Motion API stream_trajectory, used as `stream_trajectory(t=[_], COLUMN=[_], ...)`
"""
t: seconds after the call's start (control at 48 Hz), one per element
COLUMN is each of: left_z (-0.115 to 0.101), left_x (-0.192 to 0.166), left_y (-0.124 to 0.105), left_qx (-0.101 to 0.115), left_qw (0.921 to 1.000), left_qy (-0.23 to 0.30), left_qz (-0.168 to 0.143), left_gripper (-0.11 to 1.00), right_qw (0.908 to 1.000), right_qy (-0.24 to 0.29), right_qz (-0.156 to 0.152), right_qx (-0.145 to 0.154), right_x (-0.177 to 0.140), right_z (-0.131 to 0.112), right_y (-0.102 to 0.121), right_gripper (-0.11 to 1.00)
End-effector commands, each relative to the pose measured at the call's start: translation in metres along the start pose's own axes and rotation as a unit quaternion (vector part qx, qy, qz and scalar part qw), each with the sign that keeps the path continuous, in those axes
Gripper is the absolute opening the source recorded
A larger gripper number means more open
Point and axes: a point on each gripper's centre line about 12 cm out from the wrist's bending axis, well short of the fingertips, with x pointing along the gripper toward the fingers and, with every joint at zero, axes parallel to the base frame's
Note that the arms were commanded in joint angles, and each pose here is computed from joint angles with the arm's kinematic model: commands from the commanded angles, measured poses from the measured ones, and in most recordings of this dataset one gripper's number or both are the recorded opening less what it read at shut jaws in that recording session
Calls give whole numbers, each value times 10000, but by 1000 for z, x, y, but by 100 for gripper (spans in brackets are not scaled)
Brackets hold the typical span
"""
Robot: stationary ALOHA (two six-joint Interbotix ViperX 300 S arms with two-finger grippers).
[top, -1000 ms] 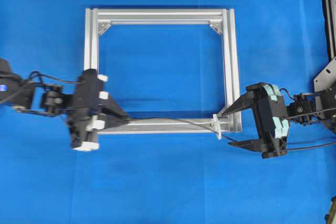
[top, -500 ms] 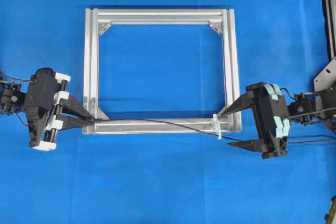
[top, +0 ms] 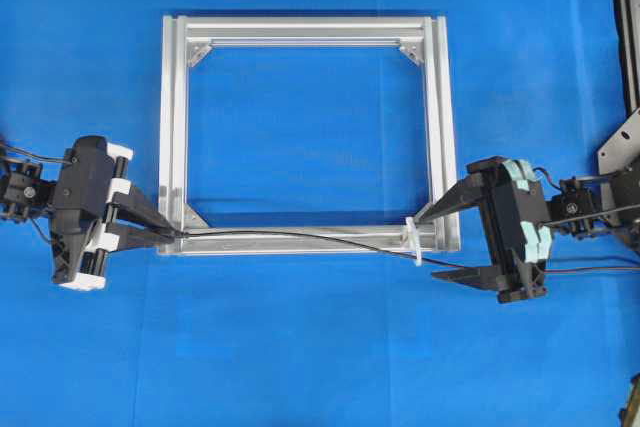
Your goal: Insert the wire through the string loop located on the right side.
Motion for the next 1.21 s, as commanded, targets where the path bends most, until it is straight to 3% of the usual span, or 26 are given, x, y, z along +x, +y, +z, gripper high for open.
stream_trajectory(t=[0.0,0.062,0.104,0.271,0.354,0.687,1.187], left_z=[7,6,6,4,2,4,37], left_x=[0,1,0,0,1,0,-14], left_y=[-2,-1,0,1,2,3,-4], left_qx=[-31,-85,-131,-189,-195,-216,-181], left_qw=[9999,9999,9999,9998,9997,9997,9993], left_qy=[-111,-91,-86,27,116,90,-327], left_qz=[-33,-17,-2,19,46,61,-52], left_gripper=[8,11,19,69,86,83,83], right_qw=[9999,9999,9999,9999,9999,9998,9991], right_qy=[-148,-148,-155,-156,-149,-181,-344], right_qz=[36,36,41,32,29,66,189], right_qx=[21,21,14,25,24,32,148], right_x=[0,0,0,0,0,-1,-33], right_z=[9,9,10,10,9,15,54], right_y=[2,2,3,2,2,4,7], right_gripper=[75,75,75,75,75,75,74])
